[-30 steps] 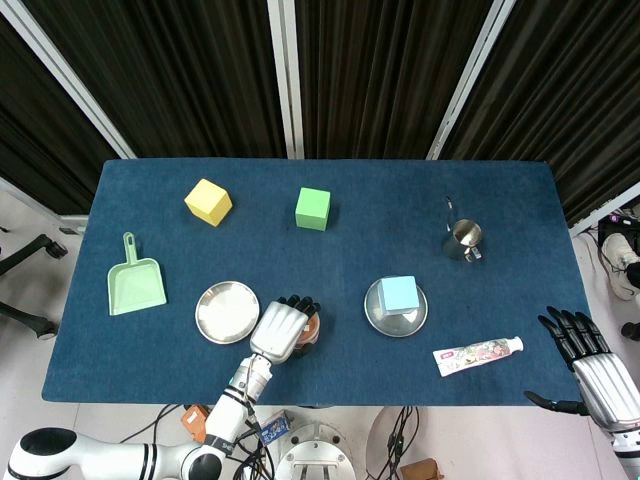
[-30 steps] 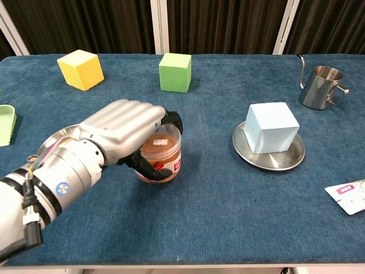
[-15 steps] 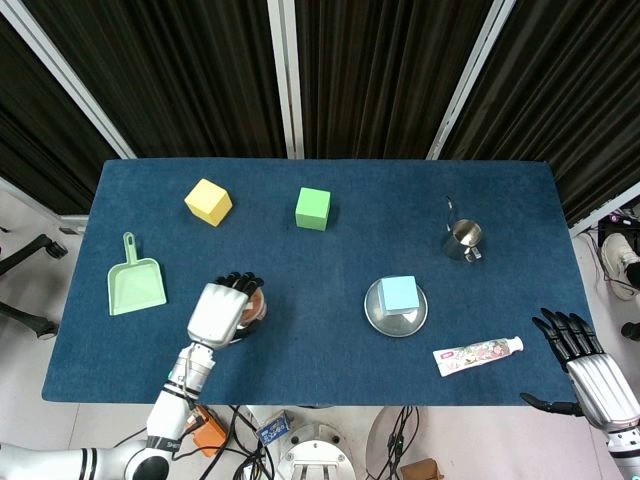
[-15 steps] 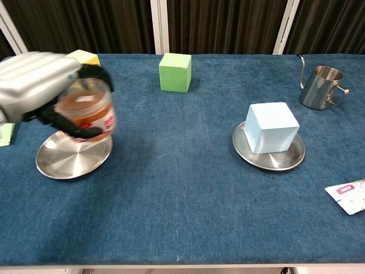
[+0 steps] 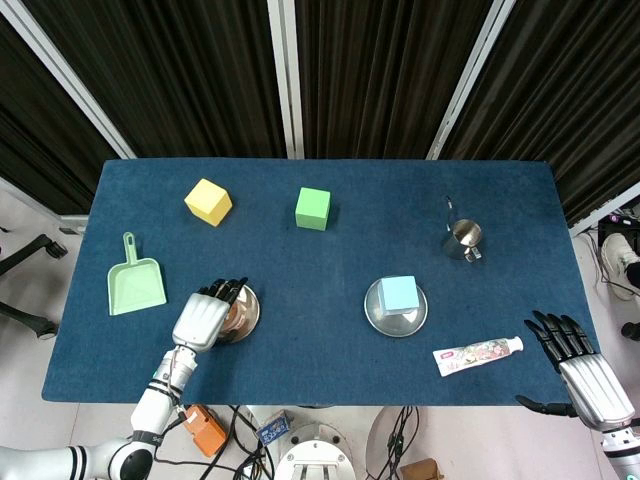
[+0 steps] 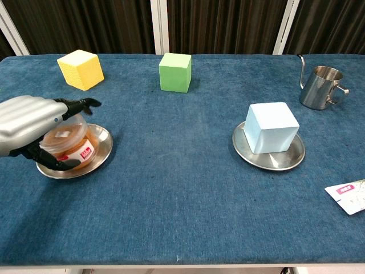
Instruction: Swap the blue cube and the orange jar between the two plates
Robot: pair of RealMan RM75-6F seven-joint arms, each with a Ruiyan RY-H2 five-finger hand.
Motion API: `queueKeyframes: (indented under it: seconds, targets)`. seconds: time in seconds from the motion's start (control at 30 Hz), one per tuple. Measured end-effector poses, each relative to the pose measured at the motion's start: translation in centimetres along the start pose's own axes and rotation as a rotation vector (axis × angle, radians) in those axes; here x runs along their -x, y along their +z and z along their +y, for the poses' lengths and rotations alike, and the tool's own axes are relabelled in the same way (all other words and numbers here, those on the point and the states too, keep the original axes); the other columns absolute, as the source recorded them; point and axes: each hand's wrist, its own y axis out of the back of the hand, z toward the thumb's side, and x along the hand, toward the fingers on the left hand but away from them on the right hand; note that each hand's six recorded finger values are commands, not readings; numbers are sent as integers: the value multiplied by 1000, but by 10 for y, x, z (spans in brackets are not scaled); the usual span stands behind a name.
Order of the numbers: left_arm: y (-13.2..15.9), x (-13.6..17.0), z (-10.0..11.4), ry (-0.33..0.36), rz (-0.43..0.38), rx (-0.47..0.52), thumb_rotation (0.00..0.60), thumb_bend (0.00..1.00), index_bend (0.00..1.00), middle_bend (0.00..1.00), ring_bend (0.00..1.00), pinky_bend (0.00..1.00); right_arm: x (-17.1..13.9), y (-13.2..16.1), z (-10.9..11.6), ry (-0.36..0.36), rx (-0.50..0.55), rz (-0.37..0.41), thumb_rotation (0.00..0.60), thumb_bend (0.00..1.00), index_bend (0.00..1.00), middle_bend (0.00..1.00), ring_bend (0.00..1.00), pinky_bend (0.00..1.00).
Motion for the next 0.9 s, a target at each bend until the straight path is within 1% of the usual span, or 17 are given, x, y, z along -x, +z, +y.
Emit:
queueKeyframes:
  seconds: [0.1,0.17,0.23,0.33,0.43,0.5,0.57,0.67,0.73,0.8,0.9]
  targets:
    - [0,6,8,32,-19,-9,600,1,0,0,0,206,1,0,-1,2,-2,1,430,76,0,0,0,0]
    - [0,15,14,44,-31,-3,600,0,0,0,0,191,1,1,-1,3,-4,1,430,76,0,0,0,0]
    - [-4,24,21,54,-34,7,600,0,0,0,0,155,0,1,-1,3,-8,-2,430,76,0,0,0,0]
    - [-23,44,35,88,-12,5,600,0,0,0,0,111,-1,0,-1,2,-15,-13,432,76,0,0,0,0]
    - [-53,75,47,117,36,4,600,2,0,0,0,97,-6,-3,0,-8,-29,-39,434,77,0,0,0,0]
    - [-72,100,52,135,71,23,600,14,0,0,0,87,-11,-6,2,-27,-47,-73,439,79,0,0,0,0]
    - [-86,120,54,150,92,68,600,32,0,0,0,78,-17,-9,4,-62,-55,-121,440,81,0,0,0,0]
    - [-106,144,50,168,117,146,600,39,0,0,0,77,-24,-14,6,-103,-84,-178,437,85,0,0,0,0]
    - [-120,158,46,181,133,176,600,41,0,0,0,75,-28,-13,6,-120,-107,-192,438,85,0,0,0,0]
    - [-136,172,40,192,155,182,600,44,0,0,0,72,-30,-12,6,-130,-116,-202,438,85,0,0,0,0]
    - [-149,184,34,182,167,190,600,47,0,0,0,71,-35,-12,6,-137,-115,-202,439,85,0,0,0,0]
